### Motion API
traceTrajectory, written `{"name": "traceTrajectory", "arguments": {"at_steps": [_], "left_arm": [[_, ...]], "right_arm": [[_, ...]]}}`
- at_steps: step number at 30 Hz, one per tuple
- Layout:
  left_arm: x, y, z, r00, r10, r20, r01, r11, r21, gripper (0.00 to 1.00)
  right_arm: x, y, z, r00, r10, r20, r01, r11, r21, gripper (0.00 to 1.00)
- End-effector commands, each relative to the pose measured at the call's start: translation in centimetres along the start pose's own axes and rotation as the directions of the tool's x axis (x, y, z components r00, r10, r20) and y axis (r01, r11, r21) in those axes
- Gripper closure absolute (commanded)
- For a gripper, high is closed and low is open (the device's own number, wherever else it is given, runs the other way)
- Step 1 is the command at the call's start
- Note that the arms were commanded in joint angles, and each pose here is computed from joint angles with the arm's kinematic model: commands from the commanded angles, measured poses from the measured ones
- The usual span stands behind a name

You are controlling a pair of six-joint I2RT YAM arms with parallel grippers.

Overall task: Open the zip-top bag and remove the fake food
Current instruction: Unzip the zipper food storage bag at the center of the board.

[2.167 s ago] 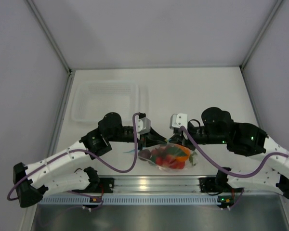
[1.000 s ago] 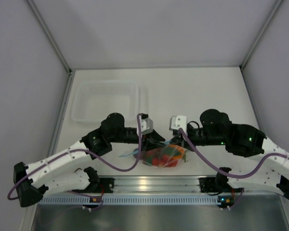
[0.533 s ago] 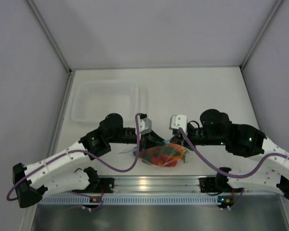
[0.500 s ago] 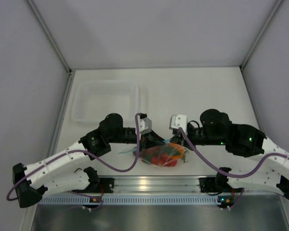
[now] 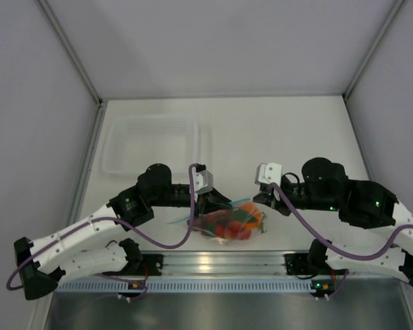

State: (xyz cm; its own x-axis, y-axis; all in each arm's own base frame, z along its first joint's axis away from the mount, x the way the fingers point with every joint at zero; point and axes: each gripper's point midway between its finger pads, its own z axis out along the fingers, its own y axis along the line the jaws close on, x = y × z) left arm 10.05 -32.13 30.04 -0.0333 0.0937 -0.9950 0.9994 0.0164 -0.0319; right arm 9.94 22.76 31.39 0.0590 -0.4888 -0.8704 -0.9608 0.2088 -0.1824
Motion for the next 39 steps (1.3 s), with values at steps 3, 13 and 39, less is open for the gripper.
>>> {"name": "traceTrajectory", "arguments": {"at_steps": [3, 13, 39], "left_arm": [[0.6, -0.4, -0.2, 0.999, -0.005, -0.045, 0.006, 1.000, 0.023, 1.00], [-0.8, -1.7, 0.8, 0.999, -0.013, -0.044, 0.020, 0.989, 0.144, 1.00], [-3.5, -1.2, 1.0, 0.999, 0.031, -0.016, -0.029, 0.991, 0.134, 0.78]], "right_arm": [[-0.1, -0.6, -4.1, 0.999, 0.015, 0.039, -0.018, 0.997, 0.078, 1.00], [-0.6, 1.4, -1.4, 0.989, 0.060, 0.137, -0.057, 0.998, -0.030, 0.67], [-0.6, 1.0, 3.0, 0.952, 0.109, 0.287, -0.110, 0.994, -0.012, 1.00]]}}
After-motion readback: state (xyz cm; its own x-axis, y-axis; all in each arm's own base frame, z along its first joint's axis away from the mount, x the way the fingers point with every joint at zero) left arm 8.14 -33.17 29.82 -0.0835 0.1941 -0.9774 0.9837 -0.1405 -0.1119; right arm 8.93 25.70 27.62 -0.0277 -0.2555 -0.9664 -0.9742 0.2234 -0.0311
